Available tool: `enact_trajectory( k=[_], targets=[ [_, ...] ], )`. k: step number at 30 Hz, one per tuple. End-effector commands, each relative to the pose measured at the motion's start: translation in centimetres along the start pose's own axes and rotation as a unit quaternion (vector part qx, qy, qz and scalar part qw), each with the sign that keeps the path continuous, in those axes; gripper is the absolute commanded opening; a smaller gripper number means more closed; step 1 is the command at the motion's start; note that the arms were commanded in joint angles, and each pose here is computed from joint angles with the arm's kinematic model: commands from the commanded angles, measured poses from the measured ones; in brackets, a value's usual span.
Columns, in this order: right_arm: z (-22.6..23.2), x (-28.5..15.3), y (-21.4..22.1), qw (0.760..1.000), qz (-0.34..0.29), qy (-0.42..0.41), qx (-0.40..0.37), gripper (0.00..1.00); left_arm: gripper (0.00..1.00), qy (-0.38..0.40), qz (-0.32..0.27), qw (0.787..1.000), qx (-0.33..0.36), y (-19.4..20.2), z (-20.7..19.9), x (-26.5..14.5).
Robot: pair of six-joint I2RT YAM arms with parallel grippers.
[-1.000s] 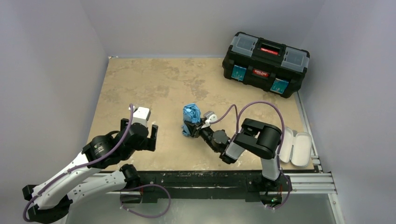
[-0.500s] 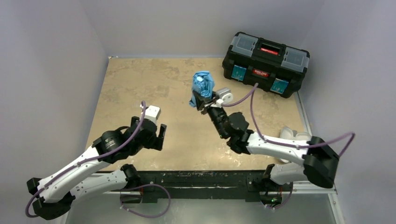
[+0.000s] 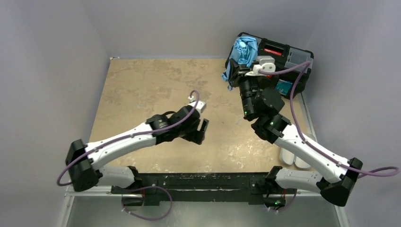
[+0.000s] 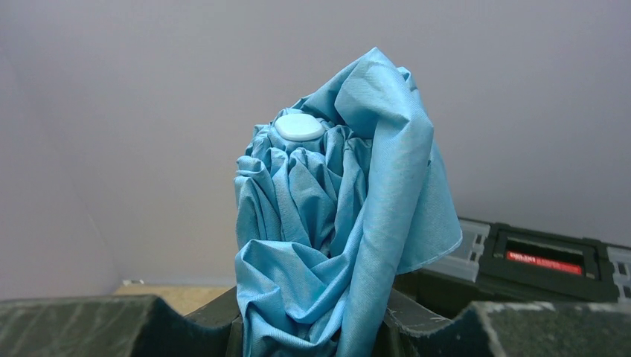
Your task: Put away the umbrella
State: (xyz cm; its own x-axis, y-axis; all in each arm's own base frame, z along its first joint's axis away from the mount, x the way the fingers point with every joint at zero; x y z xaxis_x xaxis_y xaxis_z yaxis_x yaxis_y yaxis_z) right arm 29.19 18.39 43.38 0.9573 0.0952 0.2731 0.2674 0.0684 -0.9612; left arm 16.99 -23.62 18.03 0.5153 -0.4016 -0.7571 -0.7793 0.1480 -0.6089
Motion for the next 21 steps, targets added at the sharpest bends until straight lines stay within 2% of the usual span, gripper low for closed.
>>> enact_trajectory(
  k=[1,4,11,17,21],
  targets=[
    [-1.5,-0.7,-9.5,0.992,-0.087,-0.008,0.090,0.00,0.74,0.103,-0.031,0.994,0.008,-4.4,-8.4,2.3],
    [-2.1,-0.9,-12.4,0.987,-0.105,-0.011,0.123,0.00,0.73,0.114,-0.007,0.993,0.016,-4.9,-12.3,5.9],
    [-3.0,-2.4,-17.5,0.964,-0.168,-0.043,0.202,0.00,0.71,0.166,0.003,0.986,-0.010,-7.4,-19.7,11.0],
    [-1.8,-3.7,-18.9,0.941,-0.179,-0.108,0.265,0.00,0.70,0.223,-0.001,0.975,-0.023,-8.4,-25.4,14.7],
    [-1.4,-4.4,-18.7,0.934,-0.172,-0.131,0.286,0.00,0.68,0.227,0.007,0.973,-0.035,-8.2,-27.3,17.7]
  ],
)
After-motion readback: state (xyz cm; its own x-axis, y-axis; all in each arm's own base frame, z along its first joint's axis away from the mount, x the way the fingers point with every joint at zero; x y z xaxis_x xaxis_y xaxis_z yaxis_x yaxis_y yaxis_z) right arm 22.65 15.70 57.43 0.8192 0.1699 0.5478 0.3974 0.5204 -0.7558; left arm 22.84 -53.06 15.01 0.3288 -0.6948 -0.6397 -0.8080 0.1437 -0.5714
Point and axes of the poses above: each gripper's point midway between its finger pads, its own x axis out along the fingers, its own z axis along the line the jaws close on, y = z × x, the point moved 3 cm from there along -x, back along the fingers, and after that the axes turned 6 degrees about -x, right-handed, at the moved point
